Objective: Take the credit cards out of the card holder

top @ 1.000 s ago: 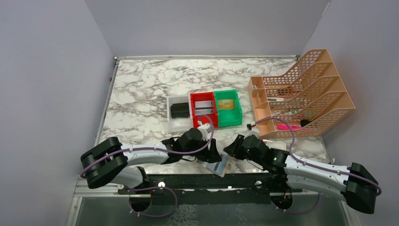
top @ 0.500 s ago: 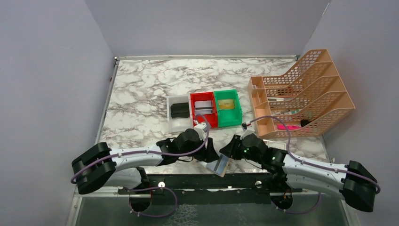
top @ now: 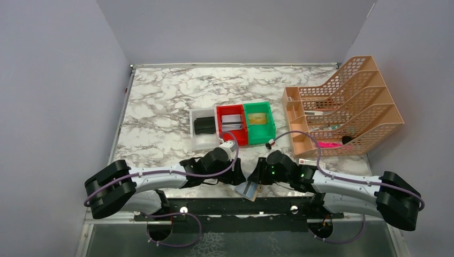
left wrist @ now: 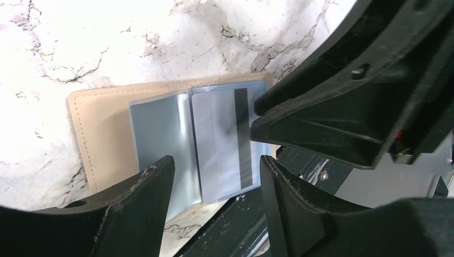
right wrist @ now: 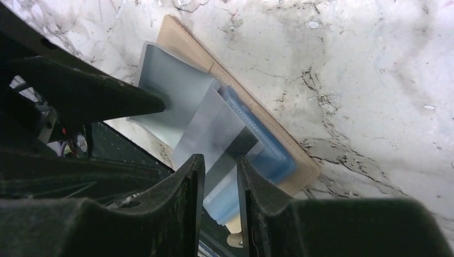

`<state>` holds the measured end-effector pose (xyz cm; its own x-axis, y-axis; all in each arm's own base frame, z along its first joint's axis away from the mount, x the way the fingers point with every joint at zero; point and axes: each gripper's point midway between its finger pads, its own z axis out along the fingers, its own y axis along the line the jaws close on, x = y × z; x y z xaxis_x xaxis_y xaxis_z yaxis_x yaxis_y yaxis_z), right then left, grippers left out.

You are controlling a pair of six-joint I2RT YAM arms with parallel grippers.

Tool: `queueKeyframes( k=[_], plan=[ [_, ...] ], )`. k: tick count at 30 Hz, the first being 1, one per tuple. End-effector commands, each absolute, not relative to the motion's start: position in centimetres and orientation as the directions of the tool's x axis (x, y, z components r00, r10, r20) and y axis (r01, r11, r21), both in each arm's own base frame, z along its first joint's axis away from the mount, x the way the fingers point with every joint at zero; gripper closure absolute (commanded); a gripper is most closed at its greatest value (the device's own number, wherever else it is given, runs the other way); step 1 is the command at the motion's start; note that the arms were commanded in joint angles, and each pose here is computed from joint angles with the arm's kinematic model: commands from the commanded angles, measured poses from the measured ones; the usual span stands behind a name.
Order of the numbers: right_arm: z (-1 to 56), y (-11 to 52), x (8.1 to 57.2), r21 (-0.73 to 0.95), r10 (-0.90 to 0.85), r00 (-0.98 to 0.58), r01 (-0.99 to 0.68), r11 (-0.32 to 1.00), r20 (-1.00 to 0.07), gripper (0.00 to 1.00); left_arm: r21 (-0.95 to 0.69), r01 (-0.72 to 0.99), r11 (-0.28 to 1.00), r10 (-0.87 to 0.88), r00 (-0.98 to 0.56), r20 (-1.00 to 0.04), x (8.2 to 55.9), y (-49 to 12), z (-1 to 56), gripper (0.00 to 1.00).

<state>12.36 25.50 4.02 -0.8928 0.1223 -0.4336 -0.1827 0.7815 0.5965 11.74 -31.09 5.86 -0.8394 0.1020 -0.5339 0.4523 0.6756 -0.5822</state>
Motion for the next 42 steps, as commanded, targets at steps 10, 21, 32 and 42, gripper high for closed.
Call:
queueKeyframes(
  k=[10, 21, 32, 42],
  plan=[
    [2.8, 25.4, 11.3, 0.590, 0.067, -0.910, -0.207, 0.781, -0.409, 0.57, -0.563, 0.442, 0.698, 0.071, -0.826, -0.560, 12.8, -31.3, 5.8, 0.36],
    [0.2, 26.8, 12.9, 0.513, 0.035, -0.912, -0.198, 0.835, -0.410, 0.58, -0.556, 0.389, 0.735, 0.005, -0.823, -0.568, 12.9, -29.1, 6.0, 0.35],
    [0.5, 28.4, 16.4, 0.346, -0.142, -0.832, -0.371, 0.862, -0.537, 0.58, -0.551, 0.343, 0.761, -0.044, -0.820, -0.571, 12.8, -27.1, 5.7, 0.29],
    [2.9, 29.1, 16.6, 0.368, -0.139, -0.811, -0.403, 0.838, -0.569, 0.58, -0.535, 0.354, 0.767, -0.035, -0.809, -0.587, 13.4, -27.6, 5.8, 0.28]
  ],
)
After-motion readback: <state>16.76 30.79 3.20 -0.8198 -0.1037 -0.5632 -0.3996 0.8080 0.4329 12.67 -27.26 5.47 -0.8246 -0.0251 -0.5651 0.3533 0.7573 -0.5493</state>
